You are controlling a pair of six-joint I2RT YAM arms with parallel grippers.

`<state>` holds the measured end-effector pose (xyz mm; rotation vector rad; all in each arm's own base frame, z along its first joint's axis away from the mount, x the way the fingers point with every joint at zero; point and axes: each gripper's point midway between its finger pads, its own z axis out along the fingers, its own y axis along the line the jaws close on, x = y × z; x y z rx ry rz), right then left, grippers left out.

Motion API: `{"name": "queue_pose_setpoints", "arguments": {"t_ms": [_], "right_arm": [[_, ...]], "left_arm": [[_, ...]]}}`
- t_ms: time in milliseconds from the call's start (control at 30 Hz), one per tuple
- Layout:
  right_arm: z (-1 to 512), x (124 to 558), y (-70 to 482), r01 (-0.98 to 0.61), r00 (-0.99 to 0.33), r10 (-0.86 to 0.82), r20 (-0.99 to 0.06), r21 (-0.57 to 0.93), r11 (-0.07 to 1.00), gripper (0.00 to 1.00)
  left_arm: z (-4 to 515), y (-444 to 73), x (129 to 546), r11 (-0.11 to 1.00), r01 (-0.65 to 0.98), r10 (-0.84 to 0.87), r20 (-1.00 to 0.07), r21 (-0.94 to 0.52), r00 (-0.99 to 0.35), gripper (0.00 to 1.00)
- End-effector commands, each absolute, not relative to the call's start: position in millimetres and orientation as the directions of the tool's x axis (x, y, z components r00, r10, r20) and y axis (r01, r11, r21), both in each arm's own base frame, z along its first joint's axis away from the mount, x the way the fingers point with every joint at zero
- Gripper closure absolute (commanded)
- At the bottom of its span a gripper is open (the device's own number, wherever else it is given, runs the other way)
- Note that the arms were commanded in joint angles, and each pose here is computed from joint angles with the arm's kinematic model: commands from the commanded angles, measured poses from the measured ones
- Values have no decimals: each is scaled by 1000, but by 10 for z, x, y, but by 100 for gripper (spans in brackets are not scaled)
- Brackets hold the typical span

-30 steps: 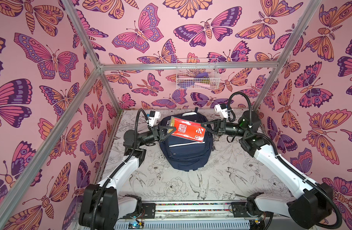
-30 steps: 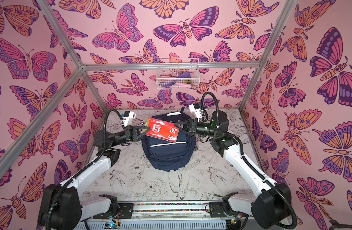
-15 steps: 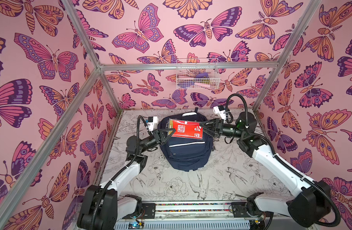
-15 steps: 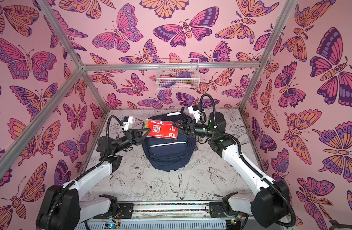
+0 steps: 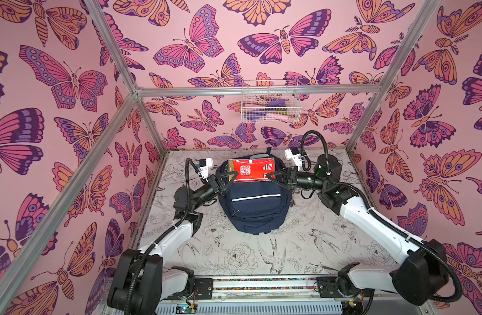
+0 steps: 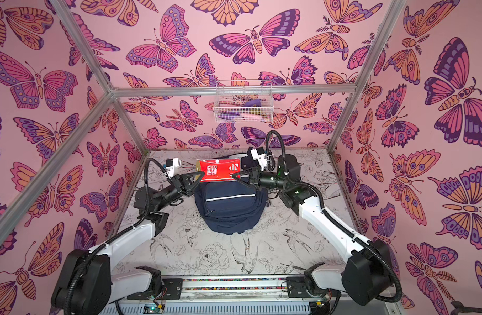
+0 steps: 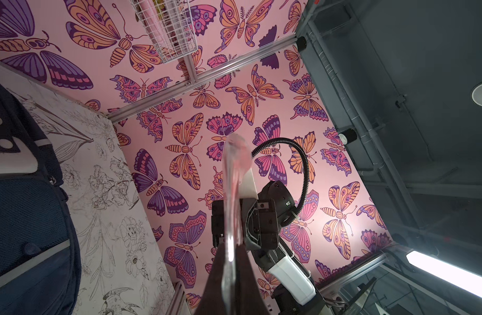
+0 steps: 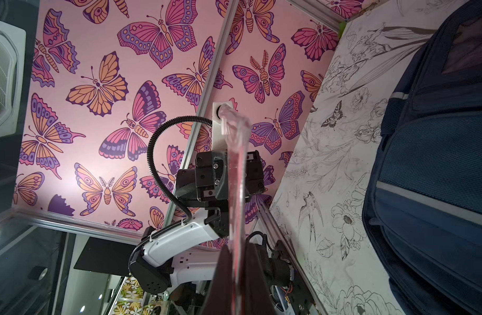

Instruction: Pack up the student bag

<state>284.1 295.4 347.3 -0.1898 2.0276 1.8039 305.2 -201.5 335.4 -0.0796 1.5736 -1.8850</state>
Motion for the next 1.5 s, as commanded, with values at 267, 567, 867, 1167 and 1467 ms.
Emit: {"name": "queue_pose_setpoints", "arguments": {"t_ms": [267, 567, 867, 1167, 1467], "right_arm": [[3240, 3280, 2099, -183, -839, 397, -373, 879, 439, 100], [2694, 3014, 882, 192, -751, 590, -298, 757, 625, 100], [2584, 2595, 797, 199, -788, 526, -320, 675, 710, 100], [2619, 2423, 816, 176, -794, 509, -332, 676, 715, 100], [2650, 2363, 828, 157, -800, 492, -342, 674, 722, 100]], "left_arm": [[2763, -1957, 3086, 596, 415, -277, -661, -688, -697, 44], [1865, -2397, 2989, 768, 624, 385, -675, -144, -630, 39], [1323, -2849, 2889, 588, 790, 734, -526, 175, -430, 24], [1173, -2807, 3258, 612, 680, 782, -438, 403, -444, 33], [1185, -2881, 3316, 622, 670, 772, -459, 406, -439, 75]]}}
